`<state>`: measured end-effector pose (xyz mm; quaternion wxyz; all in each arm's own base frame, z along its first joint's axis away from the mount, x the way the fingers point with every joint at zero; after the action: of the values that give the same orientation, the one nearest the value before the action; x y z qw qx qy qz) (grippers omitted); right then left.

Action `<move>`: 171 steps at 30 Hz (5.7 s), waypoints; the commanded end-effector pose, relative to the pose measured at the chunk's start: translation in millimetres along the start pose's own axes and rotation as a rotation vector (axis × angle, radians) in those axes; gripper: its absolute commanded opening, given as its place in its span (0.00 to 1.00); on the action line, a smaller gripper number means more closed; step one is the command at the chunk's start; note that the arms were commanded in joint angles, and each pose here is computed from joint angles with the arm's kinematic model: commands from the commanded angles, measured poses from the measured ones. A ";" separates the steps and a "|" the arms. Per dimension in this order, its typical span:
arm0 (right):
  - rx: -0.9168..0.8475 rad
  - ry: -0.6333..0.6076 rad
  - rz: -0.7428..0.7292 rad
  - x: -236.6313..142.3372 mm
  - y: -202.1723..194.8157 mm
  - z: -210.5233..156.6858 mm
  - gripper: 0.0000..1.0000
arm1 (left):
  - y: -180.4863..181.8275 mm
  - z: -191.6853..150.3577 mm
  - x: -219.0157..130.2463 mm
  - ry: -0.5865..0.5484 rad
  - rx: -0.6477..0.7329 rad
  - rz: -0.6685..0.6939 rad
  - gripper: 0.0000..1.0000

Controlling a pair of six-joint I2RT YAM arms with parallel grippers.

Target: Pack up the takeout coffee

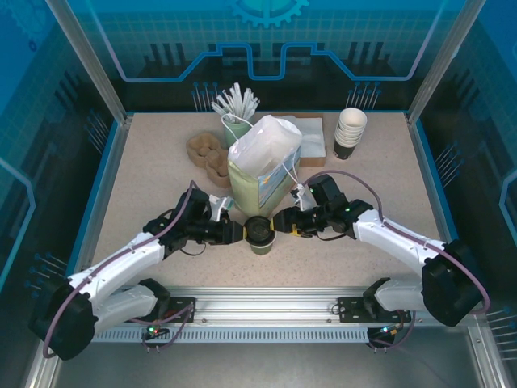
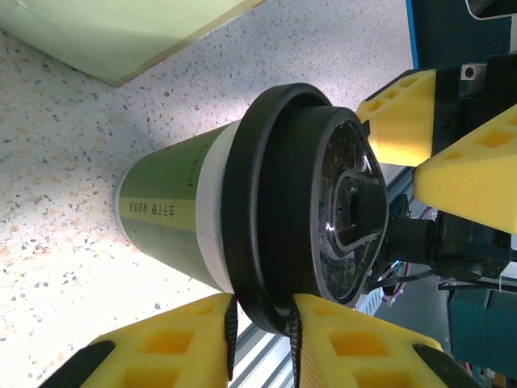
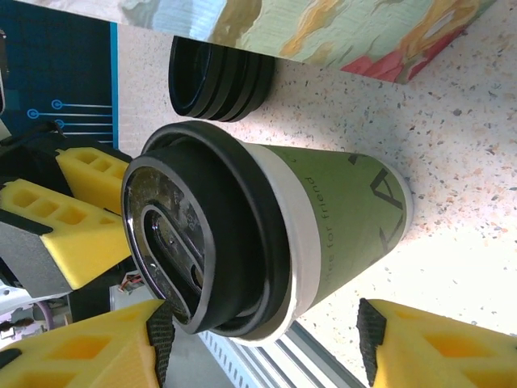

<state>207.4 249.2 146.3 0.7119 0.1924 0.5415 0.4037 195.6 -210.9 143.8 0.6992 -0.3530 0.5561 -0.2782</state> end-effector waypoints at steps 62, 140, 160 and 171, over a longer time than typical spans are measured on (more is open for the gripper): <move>-0.059 0.012 -0.001 -6.2 13.7 0.5 0.68 | -7.7 23.5 9.4 0.013 0.075 0.085 0.56; -0.088 0.048 -0.004 10.4 19.9 6.0 0.67 | -2.0 20.1 9.9 -0.008 0.124 0.165 0.59; -0.067 0.069 -0.036 19.2 8.5 1.3 0.65 | 7.0 12.2 13.6 0.026 0.113 0.177 0.55; -0.048 0.090 -0.090 20.3 -1.8 -3.0 0.59 | -1.5 14.5 12.2 0.015 0.111 0.144 0.56</move>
<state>209.7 265.5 139.6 0.7093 0.1500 0.5560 0.4066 212.5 -217.5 136.0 0.7363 -0.2592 0.5699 -0.2568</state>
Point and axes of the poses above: each hand's point on the last joint's axis, 136 mm out from that joint toward the fingers, its own x axis out along the fingers, its own y axis along the line the jaws close on, z = x × y, the point moved 2 cm from there along -x, back along the fingers, and after that the axes turned 13 degrees about -x, right-handed, at the moved point
